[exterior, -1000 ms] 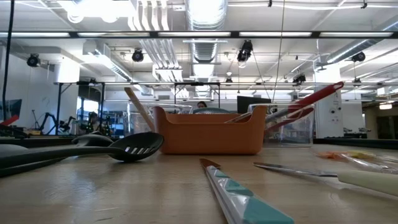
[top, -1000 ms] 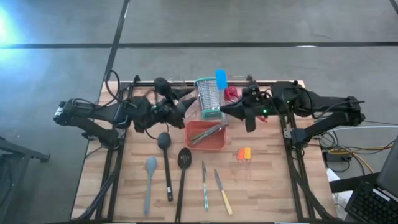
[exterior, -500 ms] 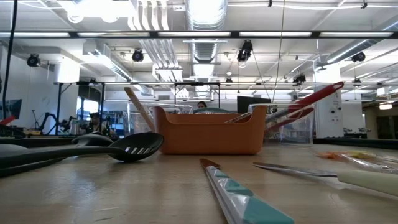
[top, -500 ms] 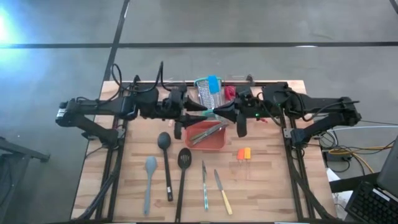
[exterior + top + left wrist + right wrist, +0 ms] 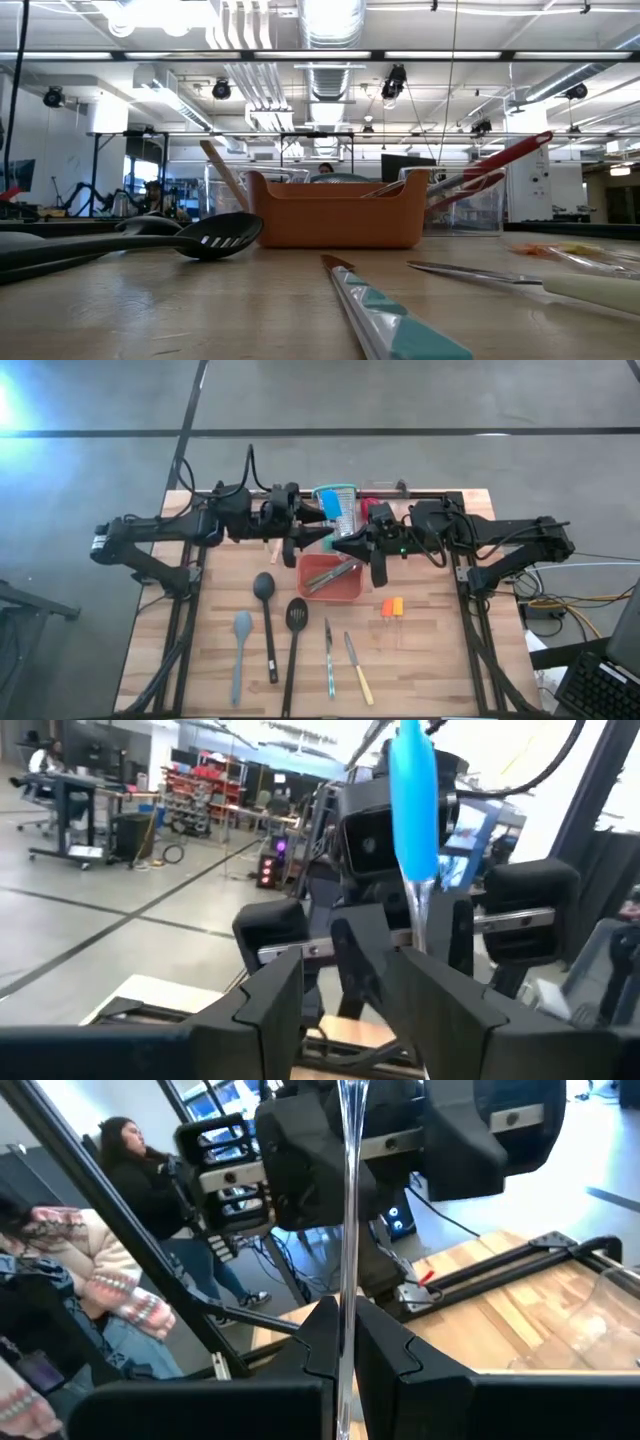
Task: Pick & Place Kitchen Items
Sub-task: Put the blue spatula into the left transparent bin
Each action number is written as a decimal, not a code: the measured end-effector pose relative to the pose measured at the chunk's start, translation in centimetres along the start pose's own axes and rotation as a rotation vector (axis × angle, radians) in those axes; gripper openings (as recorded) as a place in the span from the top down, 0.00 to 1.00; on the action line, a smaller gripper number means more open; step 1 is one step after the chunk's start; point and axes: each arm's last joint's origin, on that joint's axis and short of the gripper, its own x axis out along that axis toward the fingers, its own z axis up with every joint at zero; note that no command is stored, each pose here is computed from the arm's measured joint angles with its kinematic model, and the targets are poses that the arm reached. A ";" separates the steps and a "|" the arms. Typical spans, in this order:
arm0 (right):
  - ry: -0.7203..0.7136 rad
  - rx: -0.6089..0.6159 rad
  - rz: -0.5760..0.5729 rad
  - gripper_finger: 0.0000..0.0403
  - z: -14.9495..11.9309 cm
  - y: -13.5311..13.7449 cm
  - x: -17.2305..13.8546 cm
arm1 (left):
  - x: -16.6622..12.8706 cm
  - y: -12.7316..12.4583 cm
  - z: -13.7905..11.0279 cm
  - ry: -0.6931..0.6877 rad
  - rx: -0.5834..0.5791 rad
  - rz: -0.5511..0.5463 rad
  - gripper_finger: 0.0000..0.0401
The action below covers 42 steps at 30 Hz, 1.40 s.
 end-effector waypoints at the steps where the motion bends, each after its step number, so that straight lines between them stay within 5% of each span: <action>1: -0.002 0.000 0.001 0.98 0.0 0.0 0.1 | 0.0 0.0 0.0 0.001 -0.007 -0.008 0.58; 35: 0.020 -0.018 0.033 0.98 0.4 0.1 1.4 | 0.9 0.0 0.0 -0.006 -0.078 -0.220 0.58; 42: 0.016 -0.020 0.039 0.98 0.5 0.2 1.0 | 0.9 0.0 0.1 -0.012 -0.023 -0.246 0.75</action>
